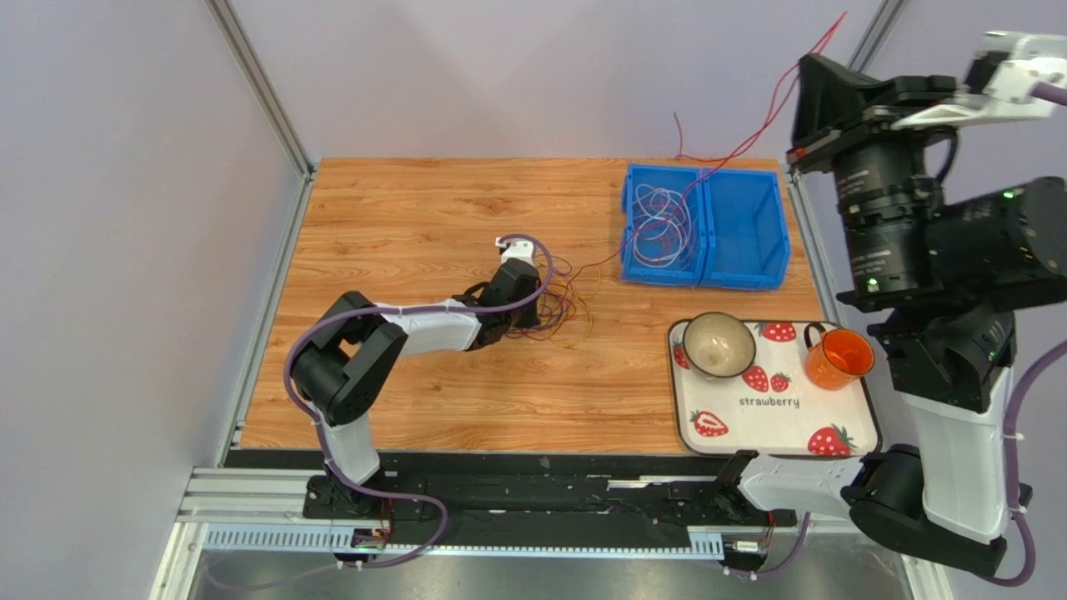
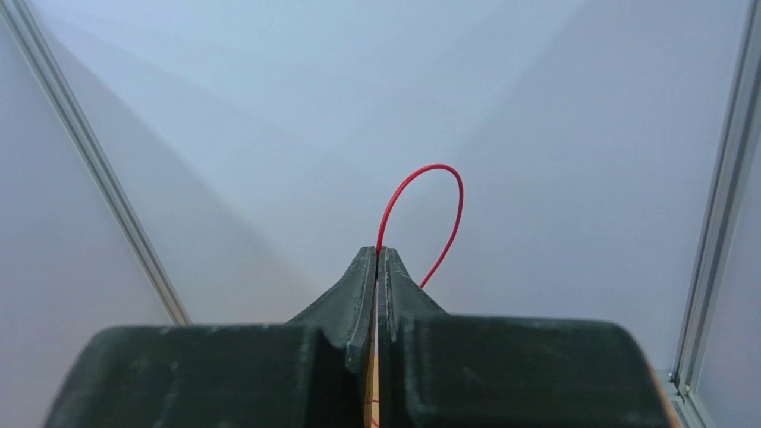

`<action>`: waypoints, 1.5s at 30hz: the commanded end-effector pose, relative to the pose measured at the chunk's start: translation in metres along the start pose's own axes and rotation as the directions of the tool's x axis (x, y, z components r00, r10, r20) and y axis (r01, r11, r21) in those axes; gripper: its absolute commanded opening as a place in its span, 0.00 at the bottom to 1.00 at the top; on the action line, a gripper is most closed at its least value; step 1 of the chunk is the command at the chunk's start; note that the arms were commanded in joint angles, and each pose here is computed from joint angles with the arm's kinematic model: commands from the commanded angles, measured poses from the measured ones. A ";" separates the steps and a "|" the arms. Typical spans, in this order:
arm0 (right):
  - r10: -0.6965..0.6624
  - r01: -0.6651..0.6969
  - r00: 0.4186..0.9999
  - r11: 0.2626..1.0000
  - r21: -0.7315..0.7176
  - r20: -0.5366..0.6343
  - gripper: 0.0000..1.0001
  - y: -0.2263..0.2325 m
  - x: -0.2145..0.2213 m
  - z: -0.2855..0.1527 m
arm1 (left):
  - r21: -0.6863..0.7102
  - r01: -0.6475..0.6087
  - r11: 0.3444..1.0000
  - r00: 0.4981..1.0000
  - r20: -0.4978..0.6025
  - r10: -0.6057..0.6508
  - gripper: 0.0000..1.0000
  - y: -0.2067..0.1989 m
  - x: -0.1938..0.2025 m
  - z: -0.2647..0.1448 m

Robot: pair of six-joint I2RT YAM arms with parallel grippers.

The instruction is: Untangle the cables

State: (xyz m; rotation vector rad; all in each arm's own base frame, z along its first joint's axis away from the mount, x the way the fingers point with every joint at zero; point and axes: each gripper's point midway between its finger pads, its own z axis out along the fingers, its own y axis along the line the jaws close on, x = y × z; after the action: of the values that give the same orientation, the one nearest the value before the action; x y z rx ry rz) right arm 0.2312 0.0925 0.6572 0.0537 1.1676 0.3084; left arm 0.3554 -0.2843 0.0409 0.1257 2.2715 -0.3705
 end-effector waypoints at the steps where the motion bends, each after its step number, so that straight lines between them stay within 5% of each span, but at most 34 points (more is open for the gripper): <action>1: 0.041 -0.054 0.983 0.996 0.069 0.177 0.00 -0.028 -0.062 -0.014 | -0.048 0.042 0.998 0.999 0.020 -0.041 0.20 0.005 -0.012 0.003; 8: 0.049 -0.055 0.990 0.997 0.044 0.128 0.00 -0.026 -0.043 -0.020 | 0.009 0.053 0.999 0.996 0.073 -0.053 0.43 0.000 -0.023 -0.011; 15: 0.112 -0.105 0.976 0.993 0.044 -0.185 0.00 -0.012 0.107 -0.038 | -0.050 0.024 0.998 0.987 0.161 -0.015 0.53 0.021 -0.046 -0.057; 19: 0.094 -0.076 0.898 0.995 0.057 -0.430 0.00 -0.008 0.237 -0.068 | -0.045 0.019 0.999 0.975 0.224 -0.008 0.52 0.025 -0.054 -0.065; 26: 0.138 -0.135 0.742 0.989 0.056 -0.656 0.00 0.009 0.357 -0.111 | -0.023 0.016 1.000 0.974 0.225 -0.010 0.50 0.023 -0.049 -0.061; 45: 0.208 -0.283 0.452 0.956 0.081 -0.867 0.01 0.068 0.503 -0.145 | -0.009 0.009 1.000 0.975 0.221 -0.007 0.47 0.021 -0.046 -0.060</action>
State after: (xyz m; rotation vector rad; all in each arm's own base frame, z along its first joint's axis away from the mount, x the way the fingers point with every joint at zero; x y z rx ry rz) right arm 0.2591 0.2448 0.1671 -0.0459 2.2138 0.5449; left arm 0.3449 -0.2428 0.1043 0.0566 2.0808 -0.3488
